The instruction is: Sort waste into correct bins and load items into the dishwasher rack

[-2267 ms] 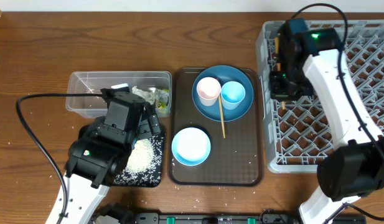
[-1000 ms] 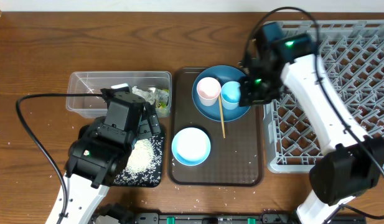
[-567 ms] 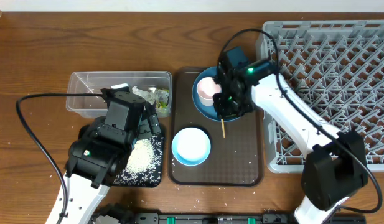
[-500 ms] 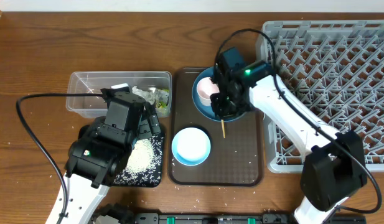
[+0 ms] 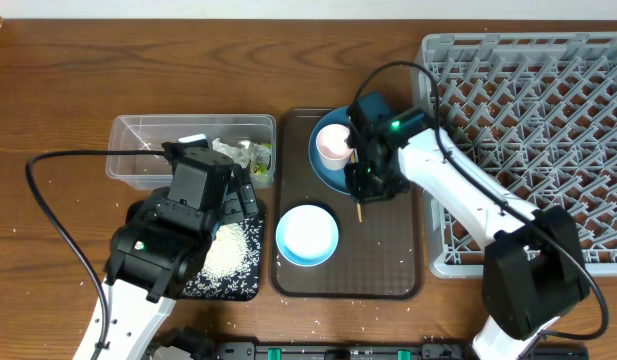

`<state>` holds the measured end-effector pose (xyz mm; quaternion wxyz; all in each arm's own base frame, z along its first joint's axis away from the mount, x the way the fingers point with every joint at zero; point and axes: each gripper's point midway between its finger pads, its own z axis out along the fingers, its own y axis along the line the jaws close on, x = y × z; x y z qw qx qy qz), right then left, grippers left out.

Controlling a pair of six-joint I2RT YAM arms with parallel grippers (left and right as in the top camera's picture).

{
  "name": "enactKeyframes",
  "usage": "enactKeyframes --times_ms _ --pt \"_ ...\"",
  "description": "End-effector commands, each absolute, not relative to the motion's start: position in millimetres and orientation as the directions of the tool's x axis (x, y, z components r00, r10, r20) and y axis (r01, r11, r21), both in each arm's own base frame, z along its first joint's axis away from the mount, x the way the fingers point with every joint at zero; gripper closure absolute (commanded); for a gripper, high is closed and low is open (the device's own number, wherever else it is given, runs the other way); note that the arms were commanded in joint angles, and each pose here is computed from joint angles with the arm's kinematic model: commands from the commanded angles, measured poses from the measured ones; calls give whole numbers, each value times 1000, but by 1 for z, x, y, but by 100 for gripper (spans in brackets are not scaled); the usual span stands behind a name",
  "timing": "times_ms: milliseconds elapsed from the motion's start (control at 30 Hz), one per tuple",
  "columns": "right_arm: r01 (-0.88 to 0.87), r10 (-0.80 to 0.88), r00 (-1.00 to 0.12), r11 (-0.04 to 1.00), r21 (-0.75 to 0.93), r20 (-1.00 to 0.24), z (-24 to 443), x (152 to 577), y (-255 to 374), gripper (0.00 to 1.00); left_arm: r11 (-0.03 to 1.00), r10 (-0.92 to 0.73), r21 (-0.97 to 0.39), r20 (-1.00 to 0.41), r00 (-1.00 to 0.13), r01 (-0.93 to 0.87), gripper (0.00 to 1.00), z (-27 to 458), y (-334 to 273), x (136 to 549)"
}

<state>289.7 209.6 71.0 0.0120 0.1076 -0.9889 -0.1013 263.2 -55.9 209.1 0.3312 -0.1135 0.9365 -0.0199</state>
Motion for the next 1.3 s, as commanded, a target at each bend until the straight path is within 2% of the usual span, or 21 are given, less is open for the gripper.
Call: enactKeyframes --times_ms 0,200,433,633,1033,1267 --pt "-205 -212 -977 960 193 17 62 279 213 80 973 -228 -108 -621 -750 -206 4 211 -54 265" --pt "-211 -219 -976 958 196 18 58 275 218 81 973 -228 -108 -621 -750 -206 4 211 -54 265" --pt "-181 -194 -980 966 183 54 58 268 214 99 973 -228 -108 -621 -750 -206 4 211 -54 265" --pt "-173 -185 -982 967 185 49 63 272 212 99 973 -228 -108 -621 -750 -206 4 211 -54 265" --pt "-178 -157 -982 958 224 -105 158 319 217 99 973 -228 -108 -621 -750 -206 4 211 -54 265" --pt "-103 -86 -987 987 122 -138 194 333 173 99 973 -228 -108 -621 -750 -206 3 211 -54 265"
